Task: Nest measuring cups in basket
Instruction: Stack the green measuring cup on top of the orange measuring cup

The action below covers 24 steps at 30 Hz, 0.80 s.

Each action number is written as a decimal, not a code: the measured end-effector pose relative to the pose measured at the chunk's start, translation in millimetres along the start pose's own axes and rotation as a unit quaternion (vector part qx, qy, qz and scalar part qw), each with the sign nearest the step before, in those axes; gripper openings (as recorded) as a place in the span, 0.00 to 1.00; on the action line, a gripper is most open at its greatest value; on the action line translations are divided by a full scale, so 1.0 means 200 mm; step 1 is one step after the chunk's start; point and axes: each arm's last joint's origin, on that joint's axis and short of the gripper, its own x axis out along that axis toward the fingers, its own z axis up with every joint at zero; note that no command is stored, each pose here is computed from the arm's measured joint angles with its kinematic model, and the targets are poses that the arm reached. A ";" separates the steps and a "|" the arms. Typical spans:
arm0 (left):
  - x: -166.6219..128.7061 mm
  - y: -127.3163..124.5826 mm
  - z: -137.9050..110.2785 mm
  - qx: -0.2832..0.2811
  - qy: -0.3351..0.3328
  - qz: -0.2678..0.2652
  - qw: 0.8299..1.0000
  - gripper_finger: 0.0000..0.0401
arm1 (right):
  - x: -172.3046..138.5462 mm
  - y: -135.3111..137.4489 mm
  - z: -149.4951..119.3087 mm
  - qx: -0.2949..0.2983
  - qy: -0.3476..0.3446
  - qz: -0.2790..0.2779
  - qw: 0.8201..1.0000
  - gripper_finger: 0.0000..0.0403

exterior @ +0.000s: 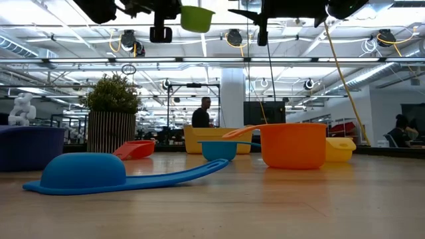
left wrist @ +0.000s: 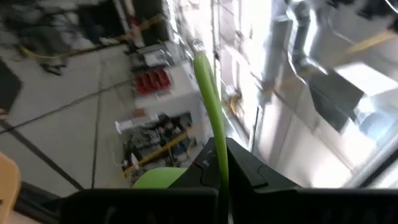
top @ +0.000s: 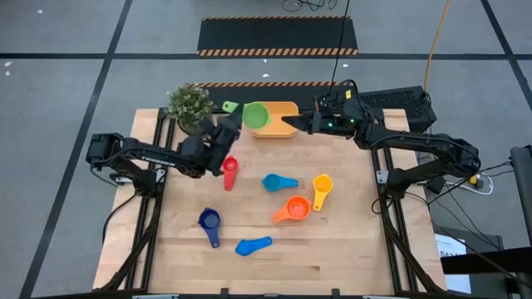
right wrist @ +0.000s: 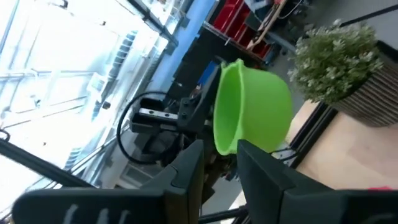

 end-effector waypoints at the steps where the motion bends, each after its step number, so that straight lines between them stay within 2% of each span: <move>1: 0.00 0.00 0.00 -0.006 -0.006 0.006 1.000 0.01 | 0.00 0.00 0.00 -0.001 -0.004 -0.002 1.000 0.23; 8: 0.01 0.00 0.01 -0.059 -0.022 0.011 0.998 0.01 | 0.03 -0.03 -0.01 0.014 -0.010 -0.005 1.000 0.23; 17: 0.10 -0.05 0.04 -0.048 -0.064 0.025 0.996 0.01 | 0.13 -0.13 -0.04 0.117 -0.025 0.008 0.993 0.23; 20: 0.10 -0.04 0.04 -0.044 -0.065 0.027 0.997 0.01 | 0.14 -0.13 -0.03 0.148 -0.040 0.030 0.988 0.23; 24: 0.10 -0.03 0.02 -0.040 -0.057 0.036 0.997 0.01 | 0.16 -0.17 -0.04 0.181 -0.052 0.026 0.982 0.23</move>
